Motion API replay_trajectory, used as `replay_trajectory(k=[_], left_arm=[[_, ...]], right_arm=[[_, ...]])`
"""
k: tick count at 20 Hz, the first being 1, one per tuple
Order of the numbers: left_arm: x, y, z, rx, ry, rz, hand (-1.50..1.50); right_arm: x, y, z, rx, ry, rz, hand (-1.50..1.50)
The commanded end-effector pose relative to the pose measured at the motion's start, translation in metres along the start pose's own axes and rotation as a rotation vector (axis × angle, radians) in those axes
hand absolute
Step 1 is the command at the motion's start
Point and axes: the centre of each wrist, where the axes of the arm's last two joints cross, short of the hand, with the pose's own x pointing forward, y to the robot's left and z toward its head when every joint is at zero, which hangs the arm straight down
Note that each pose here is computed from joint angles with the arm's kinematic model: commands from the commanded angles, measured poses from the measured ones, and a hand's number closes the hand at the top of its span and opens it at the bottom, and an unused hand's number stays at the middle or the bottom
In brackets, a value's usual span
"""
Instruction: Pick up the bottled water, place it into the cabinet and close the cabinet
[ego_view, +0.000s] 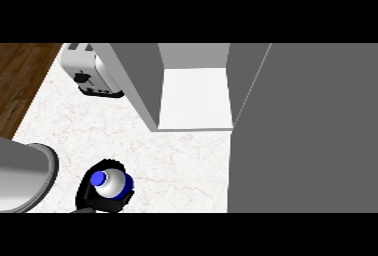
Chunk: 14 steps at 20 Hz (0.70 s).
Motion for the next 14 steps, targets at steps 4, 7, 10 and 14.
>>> replay_trajectory(k=[4,7,10,14], left_arm=[[-0.018,-0.040,-0.014,0.145,-0.120,0.054,1.50],[-0.008,-0.046,-0.024,0.092,-0.136,0.079,1.50],[-0.011,-0.057,-0.028,0.095,-0.095,0.110,1.50],[0.003,-0.079,-0.052,0.055,-0.095,0.133,1.50]], right_arm=[[0.010,-0.001,0.001,0.024,-0.028,0.000,-1.50],[0.021,0.000,-0.007,-0.003,-0.038,-0.017,-1.50],[0.021,-0.001,0.000,0.000,-0.030,-0.014,-1.50],[0.036,0.000,0.004,0.025,-0.024,-0.026,-1.50]])
